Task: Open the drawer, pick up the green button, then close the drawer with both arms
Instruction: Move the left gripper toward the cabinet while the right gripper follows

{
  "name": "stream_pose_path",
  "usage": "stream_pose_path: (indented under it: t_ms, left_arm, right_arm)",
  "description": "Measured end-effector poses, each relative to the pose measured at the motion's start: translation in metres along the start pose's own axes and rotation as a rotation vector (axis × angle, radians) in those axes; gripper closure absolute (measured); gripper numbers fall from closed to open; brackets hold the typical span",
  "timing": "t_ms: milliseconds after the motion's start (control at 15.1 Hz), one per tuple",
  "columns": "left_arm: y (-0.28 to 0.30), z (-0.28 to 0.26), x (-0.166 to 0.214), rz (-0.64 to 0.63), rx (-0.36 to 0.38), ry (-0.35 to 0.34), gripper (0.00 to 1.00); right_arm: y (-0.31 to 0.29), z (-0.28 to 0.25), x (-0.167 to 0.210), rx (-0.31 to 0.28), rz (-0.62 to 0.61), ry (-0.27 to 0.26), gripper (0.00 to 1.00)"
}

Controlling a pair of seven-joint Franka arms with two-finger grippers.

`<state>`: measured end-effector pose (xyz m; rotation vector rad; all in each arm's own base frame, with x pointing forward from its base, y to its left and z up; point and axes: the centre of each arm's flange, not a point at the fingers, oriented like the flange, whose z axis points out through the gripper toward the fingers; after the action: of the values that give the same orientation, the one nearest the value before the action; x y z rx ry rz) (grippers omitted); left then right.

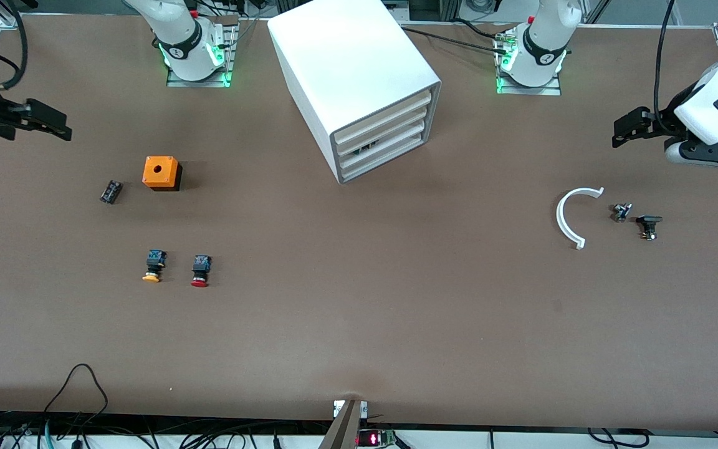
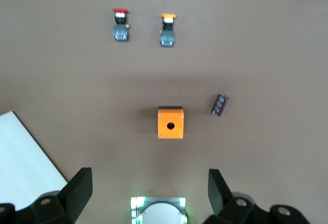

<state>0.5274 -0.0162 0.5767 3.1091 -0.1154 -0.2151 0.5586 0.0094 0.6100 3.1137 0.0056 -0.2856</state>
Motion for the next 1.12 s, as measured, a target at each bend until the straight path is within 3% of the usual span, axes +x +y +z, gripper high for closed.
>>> stream_pose_path:
  t_ms: [132, 397, 595, 860, 1124]
  left_arm:
    - [0.002, 0.004, -0.005, 0.003, -0.006, -0.05, 0.0]
    - [0.016, 0.007, -0.012, 0.019, -0.086, -0.128, 0.0]
    - [0.044, 0.015, -0.02, 0.067, -0.16, -0.218, 0.0]
    - [0.081, 0.045, -0.01, 0.122, -0.269, -0.327, 0.0]
    - [0.102, 0.092, 0.028, 0.165, -0.369, -0.331, 0.0]
  right_arm:
    - [-0.001, 0.018, 0.014, 0.003, -0.003, -0.027, 0.0]
    - [-0.023, 0.048, 0.046, 0.038, -0.001, -0.016, 0.0]
    - [-0.046, 0.068, 0.074, 0.086, 0.033, 0.028, 0.0]
    - [-0.099, 0.077, 0.098, 0.095, 0.093, 0.065, 0.0]
    - [-0.162, 0.071, 0.103, 0.103, 0.188, 0.087, 0.0]
